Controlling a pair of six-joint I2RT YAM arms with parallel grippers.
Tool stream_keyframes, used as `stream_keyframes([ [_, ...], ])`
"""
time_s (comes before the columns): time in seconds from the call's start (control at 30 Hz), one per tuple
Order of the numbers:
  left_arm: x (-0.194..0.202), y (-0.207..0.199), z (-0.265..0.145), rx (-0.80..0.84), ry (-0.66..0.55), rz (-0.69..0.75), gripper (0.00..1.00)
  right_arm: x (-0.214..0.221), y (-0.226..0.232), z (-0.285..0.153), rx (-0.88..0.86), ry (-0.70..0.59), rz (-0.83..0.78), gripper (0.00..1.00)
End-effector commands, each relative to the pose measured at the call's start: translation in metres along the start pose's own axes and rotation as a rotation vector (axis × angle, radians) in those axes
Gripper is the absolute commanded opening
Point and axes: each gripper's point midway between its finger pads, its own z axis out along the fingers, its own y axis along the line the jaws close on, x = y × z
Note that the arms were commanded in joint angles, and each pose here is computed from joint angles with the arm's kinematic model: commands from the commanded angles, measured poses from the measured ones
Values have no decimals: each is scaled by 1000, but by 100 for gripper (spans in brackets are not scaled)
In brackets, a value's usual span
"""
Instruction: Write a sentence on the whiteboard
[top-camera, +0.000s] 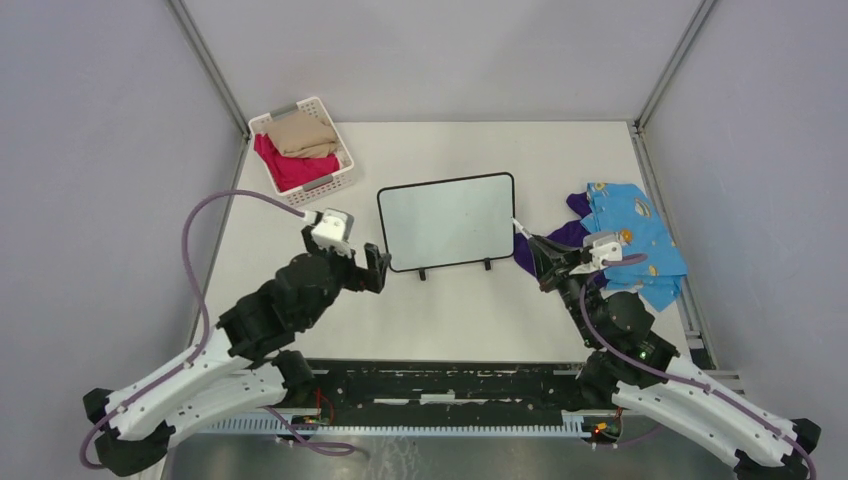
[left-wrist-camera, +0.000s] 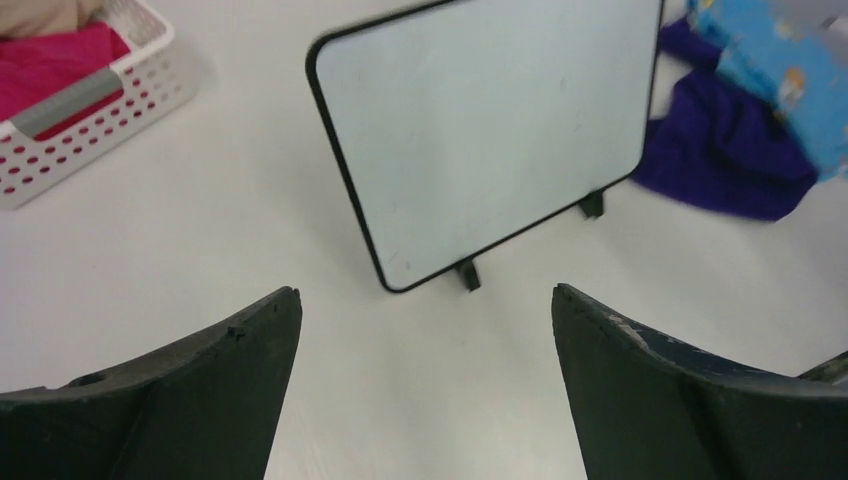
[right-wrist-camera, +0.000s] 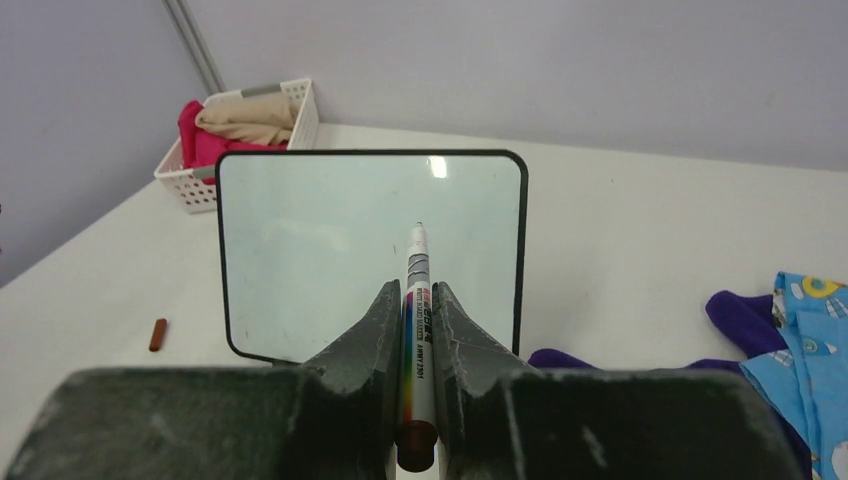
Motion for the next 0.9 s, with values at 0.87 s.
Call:
stream_keyframes([
  [0.87,131,-25,77,-103,358,-137,99,40,3,-2,-16,55,32,0],
])
